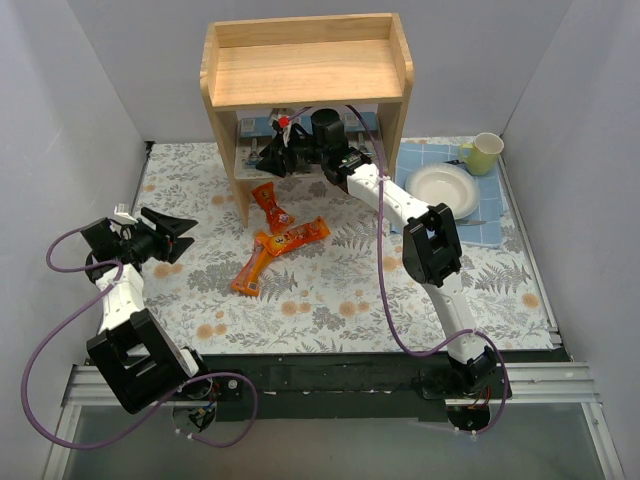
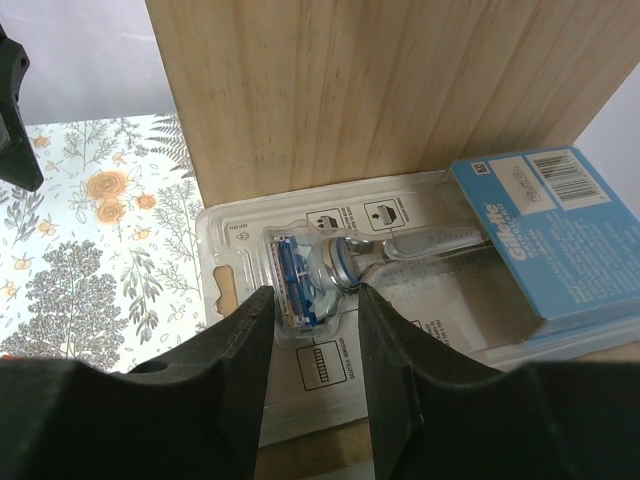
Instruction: Place and organize the shaving razors onto the shelf
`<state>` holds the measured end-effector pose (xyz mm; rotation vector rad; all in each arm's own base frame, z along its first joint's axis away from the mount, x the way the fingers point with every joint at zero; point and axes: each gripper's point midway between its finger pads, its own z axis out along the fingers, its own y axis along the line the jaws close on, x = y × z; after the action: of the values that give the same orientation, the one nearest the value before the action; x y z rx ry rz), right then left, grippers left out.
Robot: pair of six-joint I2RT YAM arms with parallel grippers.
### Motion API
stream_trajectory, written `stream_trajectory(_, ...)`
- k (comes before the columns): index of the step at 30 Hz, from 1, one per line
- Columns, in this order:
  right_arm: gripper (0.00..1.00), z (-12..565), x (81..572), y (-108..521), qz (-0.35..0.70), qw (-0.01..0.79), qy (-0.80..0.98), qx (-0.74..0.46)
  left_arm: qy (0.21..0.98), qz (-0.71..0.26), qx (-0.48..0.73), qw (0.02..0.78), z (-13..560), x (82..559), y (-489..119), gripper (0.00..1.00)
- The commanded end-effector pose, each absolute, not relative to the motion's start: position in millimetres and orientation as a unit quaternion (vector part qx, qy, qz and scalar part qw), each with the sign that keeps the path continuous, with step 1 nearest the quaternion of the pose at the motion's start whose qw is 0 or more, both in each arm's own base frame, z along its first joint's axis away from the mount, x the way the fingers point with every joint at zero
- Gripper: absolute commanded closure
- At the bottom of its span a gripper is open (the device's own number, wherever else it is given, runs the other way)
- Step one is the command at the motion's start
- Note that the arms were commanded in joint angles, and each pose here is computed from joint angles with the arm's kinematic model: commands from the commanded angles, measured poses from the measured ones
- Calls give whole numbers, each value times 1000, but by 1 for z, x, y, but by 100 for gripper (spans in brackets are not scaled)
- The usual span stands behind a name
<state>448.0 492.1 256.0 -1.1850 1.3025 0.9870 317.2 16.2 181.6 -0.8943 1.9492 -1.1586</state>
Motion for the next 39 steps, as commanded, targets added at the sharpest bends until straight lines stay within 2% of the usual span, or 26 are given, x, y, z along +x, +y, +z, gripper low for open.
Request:
stream_trajectory(1, 54, 255, 447, 507, 412, 542, 539, -496, 751, -438, -334, 364, 190, 316, 18, 40)
stream_trajectory(23, 53, 252, 459, 508, 389, 566, 529, -499, 748, -442, -335, 365, 190, 318, 19, 39)
stream_trajectory(32, 43, 272, 454, 501, 382, 591, 513, -491, 748, -444, -332, 365, 191, 316, 16, 39)
stream_trajectory(39, 43, 279, 455, 499, 374, 603, 512, -484, 747, -444, -333, 366, 191, 316, 17, 39)
